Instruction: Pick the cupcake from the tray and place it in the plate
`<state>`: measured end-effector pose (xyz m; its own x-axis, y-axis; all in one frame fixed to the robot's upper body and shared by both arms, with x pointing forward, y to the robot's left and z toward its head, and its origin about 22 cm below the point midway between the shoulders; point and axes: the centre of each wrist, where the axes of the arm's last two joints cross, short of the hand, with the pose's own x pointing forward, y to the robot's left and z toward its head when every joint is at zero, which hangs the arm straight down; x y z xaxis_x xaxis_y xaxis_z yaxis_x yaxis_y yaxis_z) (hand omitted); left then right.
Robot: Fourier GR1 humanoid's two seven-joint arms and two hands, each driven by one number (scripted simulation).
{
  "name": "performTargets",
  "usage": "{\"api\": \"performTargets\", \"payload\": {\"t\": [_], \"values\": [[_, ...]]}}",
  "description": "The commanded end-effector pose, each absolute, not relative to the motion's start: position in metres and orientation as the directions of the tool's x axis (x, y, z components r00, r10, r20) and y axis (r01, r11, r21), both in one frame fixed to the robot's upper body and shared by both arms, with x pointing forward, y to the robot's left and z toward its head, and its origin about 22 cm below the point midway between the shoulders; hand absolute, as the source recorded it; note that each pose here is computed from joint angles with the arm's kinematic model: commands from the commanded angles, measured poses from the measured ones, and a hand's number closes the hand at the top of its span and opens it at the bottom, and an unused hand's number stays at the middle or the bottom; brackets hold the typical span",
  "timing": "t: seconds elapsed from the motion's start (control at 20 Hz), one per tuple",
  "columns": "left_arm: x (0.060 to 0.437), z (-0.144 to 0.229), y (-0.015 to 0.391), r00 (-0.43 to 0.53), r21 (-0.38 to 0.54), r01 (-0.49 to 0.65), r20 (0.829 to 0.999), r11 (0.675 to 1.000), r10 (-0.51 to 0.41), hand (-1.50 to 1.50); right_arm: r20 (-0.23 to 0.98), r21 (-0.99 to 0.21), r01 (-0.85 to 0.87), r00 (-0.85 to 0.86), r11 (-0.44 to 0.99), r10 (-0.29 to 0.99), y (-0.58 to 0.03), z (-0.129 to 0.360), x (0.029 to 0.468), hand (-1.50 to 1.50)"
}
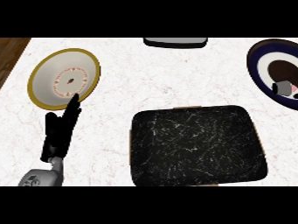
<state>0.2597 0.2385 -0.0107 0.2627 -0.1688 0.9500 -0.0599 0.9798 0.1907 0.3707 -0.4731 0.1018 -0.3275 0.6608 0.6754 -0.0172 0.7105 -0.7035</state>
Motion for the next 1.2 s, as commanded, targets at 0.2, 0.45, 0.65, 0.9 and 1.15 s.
{"api": "performTargets", "payload": {"t": [0.2, 0.45, 0.65, 0.9, 1.15], "values": [[0.26, -0.01, 0.227, 0.249, 0.188, -0.06, 0.954, 0.98, -0.167, 0.0, 0.837, -0.458, -0.063, -0.366, 0.887, 0.407, -0.502, 0.1, 0.346, -1.5], [0.259, -0.014, 0.238, 0.242, 0.2, -0.049, 0.953, 0.979, -0.183, 0.0, 0.852, -0.434, -0.108, -0.372, 0.894, 0.369, -0.511, 0.108, 0.341, -1.5], [0.259, -0.014, 0.235, 0.262, 0.188, -0.054, 0.95, 0.981, -0.168, 0.0, 0.846, -0.436, -0.142, -0.402, 0.889, 0.351, -0.507, 0.091, 0.337, -1.5], [0.267, -0.001, 0.235, 0.234, 0.193, -0.06, 0.957, 0.979, -0.174, 0.0, 0.832, -0.461, -0.107, -0.398, 0.881, 0.387, -0.502, 0.081, 0.336, -1.5], [0.264, -0.005, 0.238, 0.249, 0.182, -0.047, 0.954, 0.982, -0.165, 0.0, 0.825, -0.483, -0.085, -0.377, 0.872, 0.421, -0.518, 0.078, 0.319, -1.5]]}}
